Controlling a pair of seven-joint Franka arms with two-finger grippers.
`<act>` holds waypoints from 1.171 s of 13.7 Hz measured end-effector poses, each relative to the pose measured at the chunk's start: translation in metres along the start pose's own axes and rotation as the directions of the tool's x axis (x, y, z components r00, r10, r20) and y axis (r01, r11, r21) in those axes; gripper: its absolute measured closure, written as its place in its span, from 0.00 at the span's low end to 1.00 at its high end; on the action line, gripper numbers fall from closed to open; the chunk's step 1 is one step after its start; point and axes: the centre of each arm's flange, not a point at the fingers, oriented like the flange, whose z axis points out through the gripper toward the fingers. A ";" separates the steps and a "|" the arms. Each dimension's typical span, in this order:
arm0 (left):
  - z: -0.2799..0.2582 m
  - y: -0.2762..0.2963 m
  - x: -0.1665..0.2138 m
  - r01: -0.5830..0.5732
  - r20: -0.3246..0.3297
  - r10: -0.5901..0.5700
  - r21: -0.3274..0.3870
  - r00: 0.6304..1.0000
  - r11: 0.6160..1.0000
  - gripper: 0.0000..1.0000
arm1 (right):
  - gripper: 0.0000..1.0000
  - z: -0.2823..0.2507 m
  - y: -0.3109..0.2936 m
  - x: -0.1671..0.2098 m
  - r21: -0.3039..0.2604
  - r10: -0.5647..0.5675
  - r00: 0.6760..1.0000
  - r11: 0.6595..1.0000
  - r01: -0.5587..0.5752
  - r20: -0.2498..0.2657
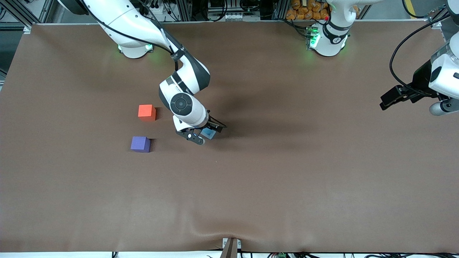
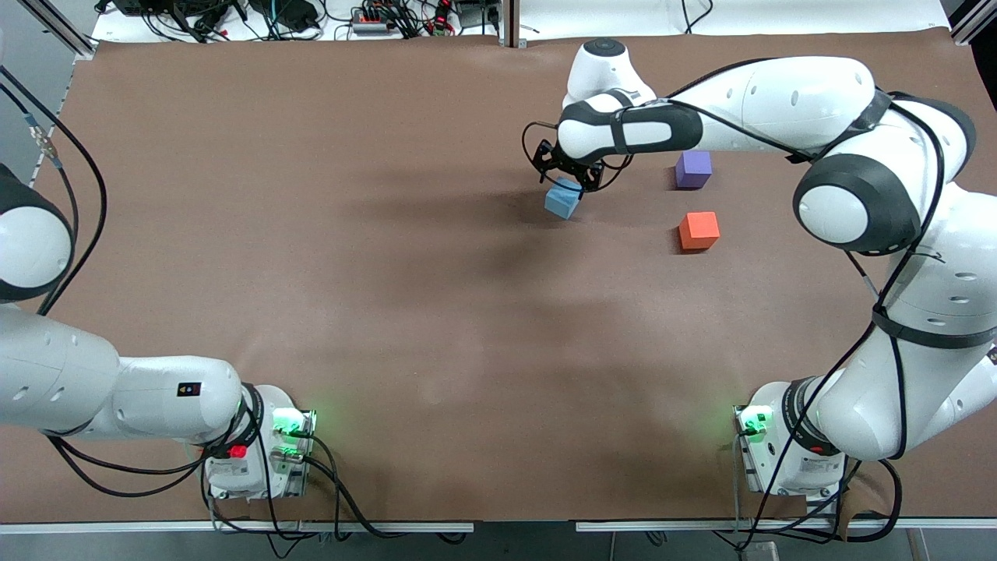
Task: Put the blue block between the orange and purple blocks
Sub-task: 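Lower the right gripper and close it on the blue block, then carry the blue block with the right gripper toward the purple block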
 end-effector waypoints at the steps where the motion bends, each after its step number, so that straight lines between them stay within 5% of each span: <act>1: 0.000 -0.001 0.000 -0.004 -0.001 0.004 0.000 1.000 1.000 0.00 | 0.00 0.004 0.000 0.001 -0.001 -0.001 1.000 1.000 0.001 -0.003; 5: -0.001 -0.005 0.001 -0.006 -0.002 0.006 0.000 1.000 1.000 0.00 | 0.00 0.013 0.001 0.003 -0.004 -0.003 1.000 1.000 0.003 -0.006; 10: -0.002 -0.009 0.002 -0.014 -0.004 0.014 0.000 1.000 1.000 0.00 | 0.42 0.010 0.001 0.006 -0.003 0.003 1.000 1.000 -0.003 -0.011; 16: -0.003 -0.009 0.002 -0.014 -0.007 0.014 -0.001 1.000 1.000 0.00 | 0.47 -0.045 -0.002 0.014 -0.057 -0.004 1.000 0.998 0.004 0.006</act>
